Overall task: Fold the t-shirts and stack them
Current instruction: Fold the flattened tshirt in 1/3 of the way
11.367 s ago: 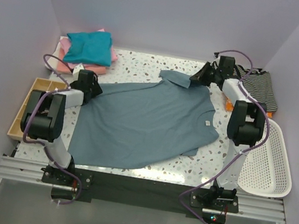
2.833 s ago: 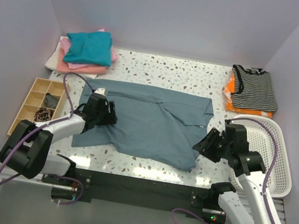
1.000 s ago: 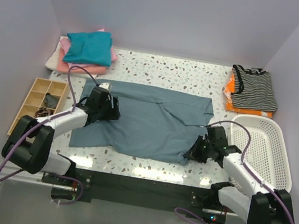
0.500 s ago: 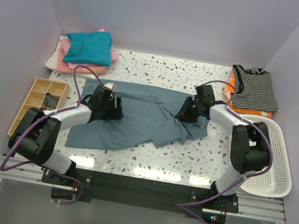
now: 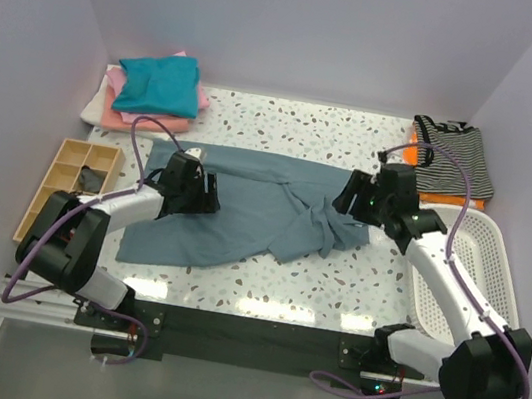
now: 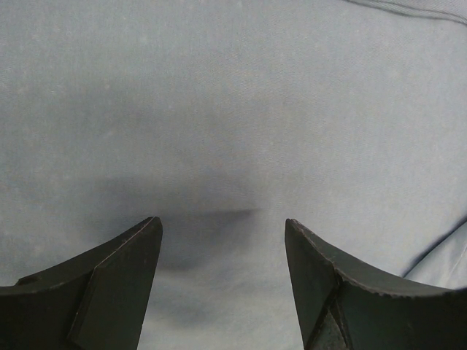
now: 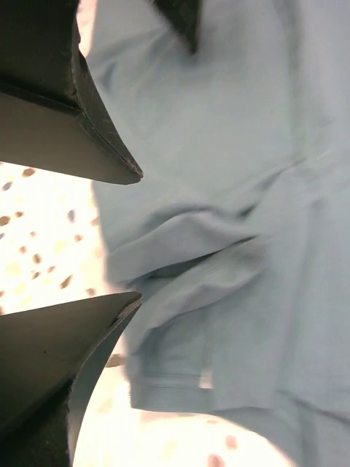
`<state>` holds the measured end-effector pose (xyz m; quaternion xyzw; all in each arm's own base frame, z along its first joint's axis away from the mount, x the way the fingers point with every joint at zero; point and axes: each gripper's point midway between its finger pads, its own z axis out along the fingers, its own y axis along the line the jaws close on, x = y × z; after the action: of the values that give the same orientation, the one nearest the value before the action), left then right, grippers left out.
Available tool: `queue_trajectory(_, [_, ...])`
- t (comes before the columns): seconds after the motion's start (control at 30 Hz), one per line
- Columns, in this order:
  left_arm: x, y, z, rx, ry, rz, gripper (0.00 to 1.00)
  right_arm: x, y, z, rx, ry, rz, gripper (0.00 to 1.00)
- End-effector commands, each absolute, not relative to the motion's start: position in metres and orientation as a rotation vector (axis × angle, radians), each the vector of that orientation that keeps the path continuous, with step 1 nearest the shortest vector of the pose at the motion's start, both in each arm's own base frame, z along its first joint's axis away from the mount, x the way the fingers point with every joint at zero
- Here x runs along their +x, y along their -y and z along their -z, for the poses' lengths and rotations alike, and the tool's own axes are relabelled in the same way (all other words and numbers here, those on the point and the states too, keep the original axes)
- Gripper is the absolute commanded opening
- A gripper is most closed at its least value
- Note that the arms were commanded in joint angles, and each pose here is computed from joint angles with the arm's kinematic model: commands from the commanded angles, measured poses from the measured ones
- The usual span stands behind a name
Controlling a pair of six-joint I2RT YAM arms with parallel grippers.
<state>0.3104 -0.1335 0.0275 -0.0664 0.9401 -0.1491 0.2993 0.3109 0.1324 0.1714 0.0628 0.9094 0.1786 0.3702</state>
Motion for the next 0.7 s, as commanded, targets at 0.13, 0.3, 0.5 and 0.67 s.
queue_trajectory(0.13, [0.320,0.131,-0.037,-0.165,-2.430,0.378,0.73,0.232,-0.139,-0.082,0.194,-2.521,-0.463,0.64])
queue_trajectory(0.3, [0.315,0.129,-0.034,-0.167,-2.438,0.366,0.73,0.222,-0.145,-0.060,0.202,-2.494,-0.495,0.64])
queue_trajectory(0.5, [0.312,0.128,-0.034,-0.172,-2.438,0.370,0.73,0.229,-0.148,-0.046,0.182,-2.474,-0.485,0.64])
queue_trajectory(0.67, [0.312,0.121,-0.034,-0.190,-2.427,0.331,0.73,0.242,-0.144,-0.041,0.167,-2.443,-0.423,0.61])
